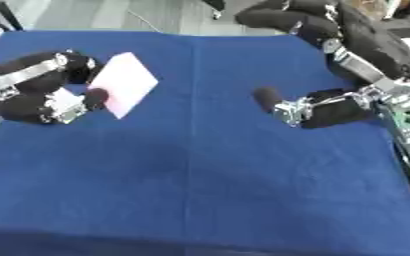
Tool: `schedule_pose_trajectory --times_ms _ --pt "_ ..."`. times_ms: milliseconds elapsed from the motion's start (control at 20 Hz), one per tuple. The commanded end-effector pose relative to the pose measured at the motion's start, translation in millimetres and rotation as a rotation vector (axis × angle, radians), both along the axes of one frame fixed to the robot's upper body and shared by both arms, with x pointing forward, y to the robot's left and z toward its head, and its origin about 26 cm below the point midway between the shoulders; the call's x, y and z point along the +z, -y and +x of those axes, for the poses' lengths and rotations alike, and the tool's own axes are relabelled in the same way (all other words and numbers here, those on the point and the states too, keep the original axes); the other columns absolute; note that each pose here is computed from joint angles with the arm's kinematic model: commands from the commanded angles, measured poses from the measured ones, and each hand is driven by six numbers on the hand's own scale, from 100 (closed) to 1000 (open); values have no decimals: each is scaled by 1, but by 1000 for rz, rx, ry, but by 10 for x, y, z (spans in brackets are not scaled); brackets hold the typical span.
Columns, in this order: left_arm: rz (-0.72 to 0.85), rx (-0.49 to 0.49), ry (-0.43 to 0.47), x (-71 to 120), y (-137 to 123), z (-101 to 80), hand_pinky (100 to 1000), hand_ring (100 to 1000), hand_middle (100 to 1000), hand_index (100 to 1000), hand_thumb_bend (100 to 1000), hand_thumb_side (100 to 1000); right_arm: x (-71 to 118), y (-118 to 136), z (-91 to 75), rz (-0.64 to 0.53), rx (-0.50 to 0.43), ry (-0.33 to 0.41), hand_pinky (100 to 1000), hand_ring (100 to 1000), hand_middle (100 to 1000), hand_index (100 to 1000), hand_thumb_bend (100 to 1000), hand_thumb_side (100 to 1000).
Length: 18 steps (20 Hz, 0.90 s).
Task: Pick up the objects with one hand, pass them to the other hand, and then place them into the box on the other side of the table.
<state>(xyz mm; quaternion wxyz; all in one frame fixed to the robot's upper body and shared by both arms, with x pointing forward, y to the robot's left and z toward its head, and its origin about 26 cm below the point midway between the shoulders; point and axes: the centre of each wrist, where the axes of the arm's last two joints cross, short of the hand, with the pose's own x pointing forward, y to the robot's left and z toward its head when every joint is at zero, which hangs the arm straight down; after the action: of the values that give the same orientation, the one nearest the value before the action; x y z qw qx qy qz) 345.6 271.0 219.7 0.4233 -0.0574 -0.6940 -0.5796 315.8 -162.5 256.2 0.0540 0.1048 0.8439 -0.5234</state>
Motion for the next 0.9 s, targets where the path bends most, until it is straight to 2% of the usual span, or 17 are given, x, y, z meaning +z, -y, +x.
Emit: schedule_pose_trajectory --times_ms 50,300,600,900 --pt "61 -43 21 129 16 16 688 499 429 632 100 598 72 -52 -12 -29 24 60 859 835 850 944 252 207" --pt "118 -113 31 200 139 60 689 501 431 633 100 596 85 -140 -11 -62 58 108 856 835 851 940 285 206" --pt "144 -147 57 254 242 91 689 502 430 633 100 591 117 -240 -29 -97 91 165 852 833 851 935 306 210" --pt "153 -174 86 310 339 103 690 505 432 636 100 586 107 -343 -23 -130 127 178 849 827 844 931 298 227"
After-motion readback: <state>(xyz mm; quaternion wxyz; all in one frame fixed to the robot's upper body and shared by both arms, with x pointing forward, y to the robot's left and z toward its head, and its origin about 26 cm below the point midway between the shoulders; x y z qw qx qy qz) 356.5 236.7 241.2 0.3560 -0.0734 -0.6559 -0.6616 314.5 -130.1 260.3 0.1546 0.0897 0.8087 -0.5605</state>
